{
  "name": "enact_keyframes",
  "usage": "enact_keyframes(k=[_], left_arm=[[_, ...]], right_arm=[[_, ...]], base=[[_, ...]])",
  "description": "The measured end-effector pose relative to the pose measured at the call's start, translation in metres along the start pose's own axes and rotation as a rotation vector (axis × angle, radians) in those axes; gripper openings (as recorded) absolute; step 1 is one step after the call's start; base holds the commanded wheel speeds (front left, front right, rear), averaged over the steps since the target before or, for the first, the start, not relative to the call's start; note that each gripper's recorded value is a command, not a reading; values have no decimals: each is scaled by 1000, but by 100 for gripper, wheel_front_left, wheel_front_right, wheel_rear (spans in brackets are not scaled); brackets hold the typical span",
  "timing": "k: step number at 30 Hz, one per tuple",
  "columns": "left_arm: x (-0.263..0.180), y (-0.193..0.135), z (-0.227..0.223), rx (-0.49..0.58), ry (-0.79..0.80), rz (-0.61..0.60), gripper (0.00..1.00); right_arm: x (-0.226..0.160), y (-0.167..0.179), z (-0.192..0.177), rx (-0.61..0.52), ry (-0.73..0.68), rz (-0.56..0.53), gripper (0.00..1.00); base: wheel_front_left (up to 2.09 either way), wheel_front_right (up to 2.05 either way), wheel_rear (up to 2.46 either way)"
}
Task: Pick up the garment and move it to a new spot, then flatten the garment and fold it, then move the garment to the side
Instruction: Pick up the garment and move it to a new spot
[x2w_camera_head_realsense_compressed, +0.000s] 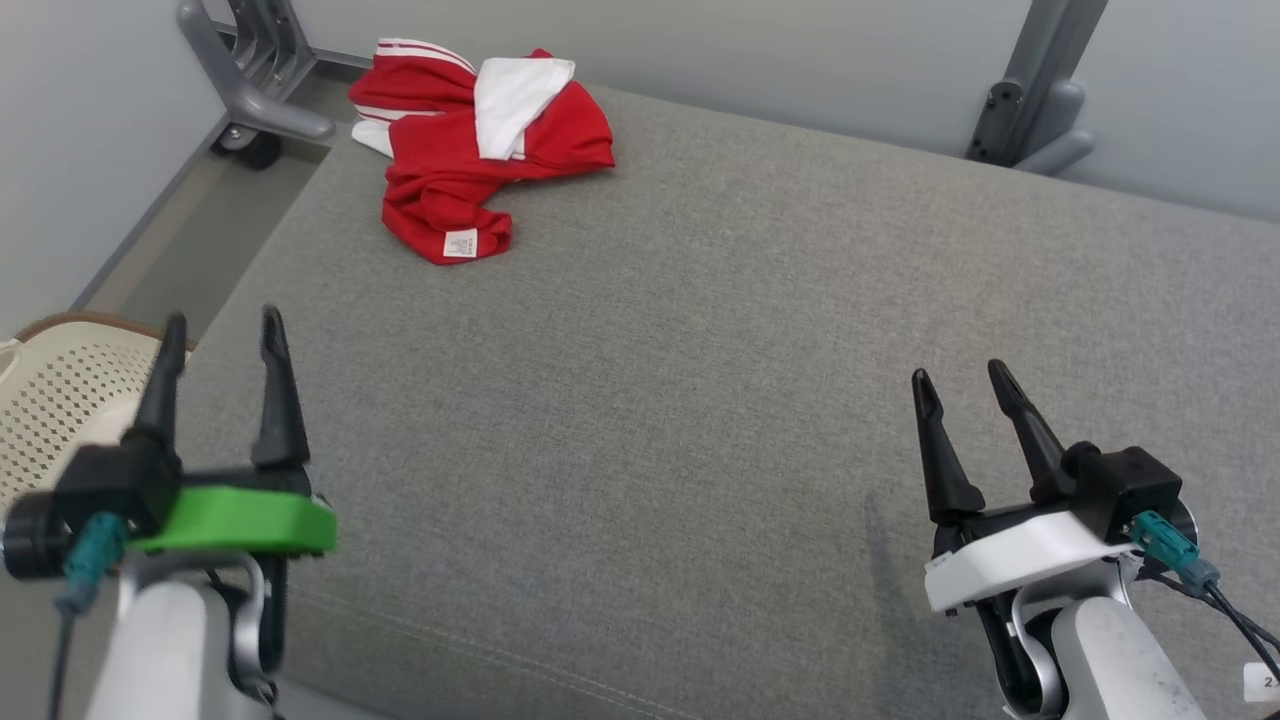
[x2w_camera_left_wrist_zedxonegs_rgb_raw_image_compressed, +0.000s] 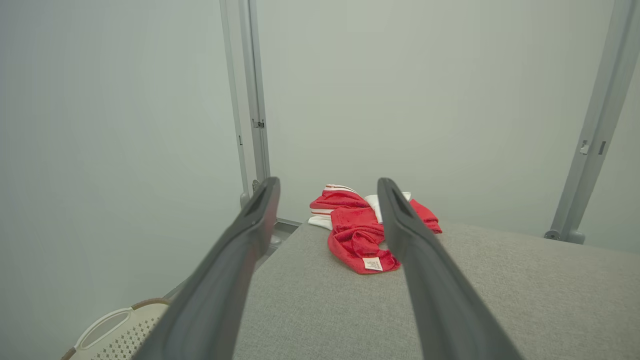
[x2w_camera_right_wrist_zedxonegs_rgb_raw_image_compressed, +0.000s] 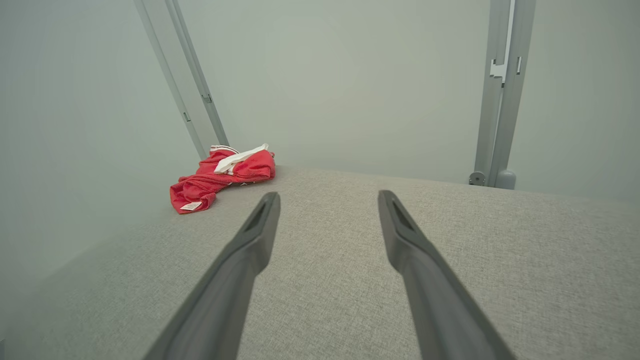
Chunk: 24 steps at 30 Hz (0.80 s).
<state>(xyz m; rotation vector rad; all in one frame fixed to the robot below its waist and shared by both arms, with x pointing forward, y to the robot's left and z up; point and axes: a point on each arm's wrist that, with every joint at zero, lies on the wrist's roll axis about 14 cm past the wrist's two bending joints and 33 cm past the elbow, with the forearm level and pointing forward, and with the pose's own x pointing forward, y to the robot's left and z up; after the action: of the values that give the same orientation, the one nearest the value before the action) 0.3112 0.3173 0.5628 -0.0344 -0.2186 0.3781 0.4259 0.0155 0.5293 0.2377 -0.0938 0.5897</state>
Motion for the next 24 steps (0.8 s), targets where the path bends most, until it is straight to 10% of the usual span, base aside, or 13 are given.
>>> enact_keyframes(k=[12, 24], left_arm=[[154, -16, 61, 190, -19, -163, 100], [229, -49, -77, 293, 420, -252, 100]], right_arm=[[14, -46, 5, -57, -29, -82, 100], [1, -117, -4, -130, -9, -247, 100]], base=[[0, 0, 0], [0, 0, 0]])
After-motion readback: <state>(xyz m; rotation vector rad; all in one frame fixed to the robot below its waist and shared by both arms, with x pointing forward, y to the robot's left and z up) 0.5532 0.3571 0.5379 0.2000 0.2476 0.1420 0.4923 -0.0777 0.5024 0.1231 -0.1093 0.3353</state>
